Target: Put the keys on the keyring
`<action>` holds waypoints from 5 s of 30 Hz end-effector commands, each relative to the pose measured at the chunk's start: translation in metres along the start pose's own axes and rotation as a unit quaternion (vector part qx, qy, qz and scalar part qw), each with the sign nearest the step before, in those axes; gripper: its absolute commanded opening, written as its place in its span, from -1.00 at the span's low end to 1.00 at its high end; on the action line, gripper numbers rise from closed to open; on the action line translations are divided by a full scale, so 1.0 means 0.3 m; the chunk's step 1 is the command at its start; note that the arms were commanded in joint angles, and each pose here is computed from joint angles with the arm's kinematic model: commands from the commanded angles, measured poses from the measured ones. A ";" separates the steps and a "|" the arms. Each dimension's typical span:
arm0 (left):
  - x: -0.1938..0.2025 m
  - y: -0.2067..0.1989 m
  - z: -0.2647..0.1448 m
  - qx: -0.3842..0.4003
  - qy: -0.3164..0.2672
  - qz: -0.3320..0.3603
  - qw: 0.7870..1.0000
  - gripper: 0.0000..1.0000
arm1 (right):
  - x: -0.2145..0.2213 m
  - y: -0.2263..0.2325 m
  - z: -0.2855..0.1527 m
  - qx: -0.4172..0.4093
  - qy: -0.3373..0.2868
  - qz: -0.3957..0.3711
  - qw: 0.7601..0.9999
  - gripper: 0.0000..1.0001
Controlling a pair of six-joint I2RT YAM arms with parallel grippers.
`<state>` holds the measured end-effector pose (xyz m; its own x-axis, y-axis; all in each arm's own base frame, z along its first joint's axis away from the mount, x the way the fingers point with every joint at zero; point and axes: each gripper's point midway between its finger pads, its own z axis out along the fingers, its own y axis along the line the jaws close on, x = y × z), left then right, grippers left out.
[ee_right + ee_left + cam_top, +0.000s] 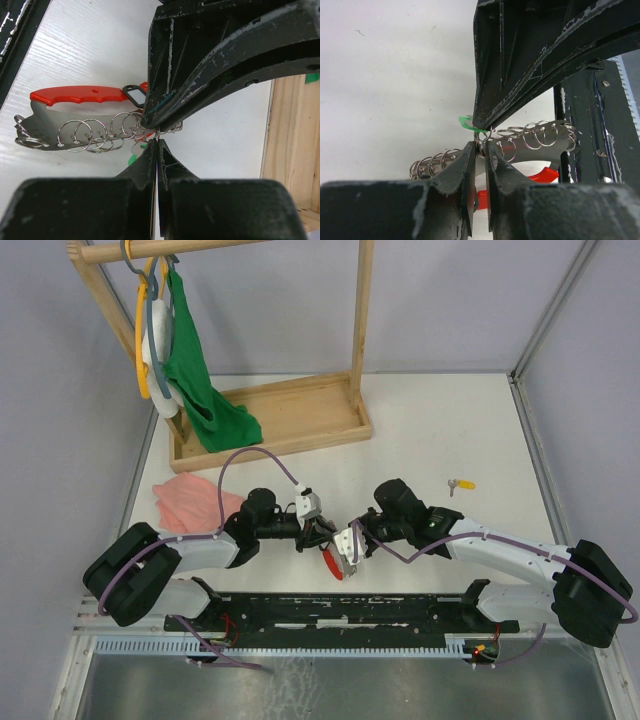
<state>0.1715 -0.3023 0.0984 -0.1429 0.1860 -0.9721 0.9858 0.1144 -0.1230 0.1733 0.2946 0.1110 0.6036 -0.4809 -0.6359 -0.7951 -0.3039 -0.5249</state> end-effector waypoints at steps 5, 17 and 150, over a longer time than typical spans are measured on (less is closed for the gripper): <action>-0.056 -0.015 0.037 0.040 -0.019 0.007 0.999 -0.79 | -0.083 -0.064 -0.021 0.029 -0.039 -0.027 0.998 -0.99; -0.066 -0.025 0.012 0.029 -0.038 0.034 0.998 -0.95 | -0.018 -0.048 -0.068 0.046 0.017 -0.012 0.999 -0.99; -0.161 -0.031 -0.023 -0.020 -0.127 0.021 0.992 -0.95 | 0.054 0.033 -0.010 0.109 0.019 0.028 0.993 -0.37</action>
<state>0.1606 -0.3038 0.1268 -0.1819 -0.0140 -0.9832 0.9742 0.1334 -0.1822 0.1730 0.2916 0.0946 0.5842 -0.4901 -0.6470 -0.7830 -0.1303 -0.6083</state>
